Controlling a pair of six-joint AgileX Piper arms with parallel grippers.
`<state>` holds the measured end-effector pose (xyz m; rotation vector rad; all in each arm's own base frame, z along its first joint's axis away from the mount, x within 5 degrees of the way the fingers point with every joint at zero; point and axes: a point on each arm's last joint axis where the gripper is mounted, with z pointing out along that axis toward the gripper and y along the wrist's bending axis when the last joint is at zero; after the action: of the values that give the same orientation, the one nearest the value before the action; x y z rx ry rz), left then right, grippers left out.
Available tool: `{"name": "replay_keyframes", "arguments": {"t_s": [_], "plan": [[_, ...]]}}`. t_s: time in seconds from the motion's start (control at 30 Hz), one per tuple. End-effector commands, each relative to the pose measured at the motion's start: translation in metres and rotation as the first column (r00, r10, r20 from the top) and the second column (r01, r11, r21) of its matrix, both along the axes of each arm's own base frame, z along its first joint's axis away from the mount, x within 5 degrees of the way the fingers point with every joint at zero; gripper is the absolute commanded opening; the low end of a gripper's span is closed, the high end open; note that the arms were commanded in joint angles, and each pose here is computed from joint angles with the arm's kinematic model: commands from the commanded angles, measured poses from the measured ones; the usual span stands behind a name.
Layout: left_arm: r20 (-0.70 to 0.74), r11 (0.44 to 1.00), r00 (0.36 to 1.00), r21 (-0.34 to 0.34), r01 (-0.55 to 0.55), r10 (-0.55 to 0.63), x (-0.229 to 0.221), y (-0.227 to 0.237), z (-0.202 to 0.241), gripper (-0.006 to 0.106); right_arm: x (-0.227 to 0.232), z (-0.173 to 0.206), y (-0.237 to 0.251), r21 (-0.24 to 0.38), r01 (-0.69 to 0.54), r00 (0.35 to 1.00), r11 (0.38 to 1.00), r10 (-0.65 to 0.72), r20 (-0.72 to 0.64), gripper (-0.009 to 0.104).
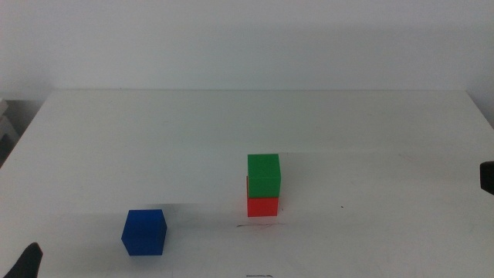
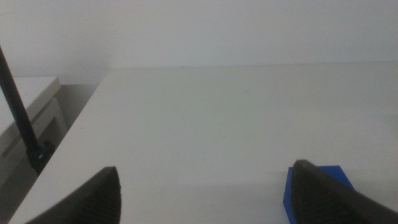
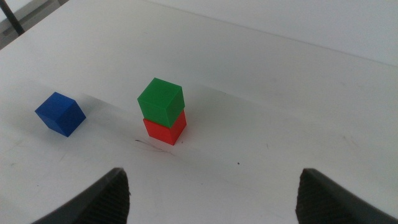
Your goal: Stack red cubes first, then green, then blue cubes in a specific spot.
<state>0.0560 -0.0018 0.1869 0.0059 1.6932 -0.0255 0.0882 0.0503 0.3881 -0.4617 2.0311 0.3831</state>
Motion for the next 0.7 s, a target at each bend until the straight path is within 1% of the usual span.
{"name": "replay_keyframes", "arguments": {"t_s": [0.0, 0.1, 0.2, 0.27, 0.33, 0.4, 0.43, 0.5, 0.67], "plan": [[0.108, 1.000, 0.994, -0.019, -0.009, 0.011, -0.001, 0.001, 0.009, 0.093, 0.002, 0.013, -0.001, 0.026, 0.011, 0.996, 1.000, -0.013, 0.088, 0.082], [0.072, 0.999, 0.997, -0.042, -0.031, 0.034, 0.007, 0.002, 0.028, 0.093, 0.002, 0.013, -0.001, 0.026, 0.011, 0.996, 1.000, -0.013, 0.088, 0.082], [-0.022, 0.999, 0.999, -0.038, -0.031, 0.030, 0.027, 0.002, 0.060, 0.093, 0.002, 0.013, -0.001, 0.026, 0.011, 0.996, 1.000, -0.013, 0.088, 0.082], [-0.131, 1.000, 0.991, -0.024, -0.007, 0.004, 0.046, 0.000, 0.085, 0.093, 0.002, 0.013, -0.001, 0.026, 0.011, 0.996, 1.000, -0.013, 0.088, 0.082], [-0.264, 0.999, 0.964, -0.010, 0.031, -0.033, 0.065, -0.004, 0.102, 0.093, 0.002, 0.013, -0.001, 0.026, 0.011, 0.996, 1.000, -0.013, 0.088, 0.082], [-0.412, 0.997, 0.908, -0.012, 0.077, -0.075, 0.080, -0.009, 0.117, 0.093, 0.002, 0.013, -0.001, 0.026, 0.011, 0.996, 1.000, -0.013, 0.088, 0.082], [-0.460, 0.995, 0.883, -0.014, 0.095, -0.091, 0.086, -0.012, 0.126, 0.093, 0.002, 0.013, -0.001, 0.026, 0.011, 0.996, 1.000, -0.013, 0.088, 0.082], [-0.584, 0.991, 0.802, -0.021, 0.136, -0.123, 0.097, -0.018, 0.134, 0.093, 0.002, 0.013, -0.001, 0.026, 0.011, 0.996, 1.000, -0.013, 0.088, 0.082], [-0.764, 0.979, 0.623, -0.051, 0.198, -0.166, 0.120, -0.031, 0.142, 0.093, 0.002, 0.013, -0.001, 0.026, 0.010, 0.996, 1.000, -0.012, 0.088, 0.082]]}}
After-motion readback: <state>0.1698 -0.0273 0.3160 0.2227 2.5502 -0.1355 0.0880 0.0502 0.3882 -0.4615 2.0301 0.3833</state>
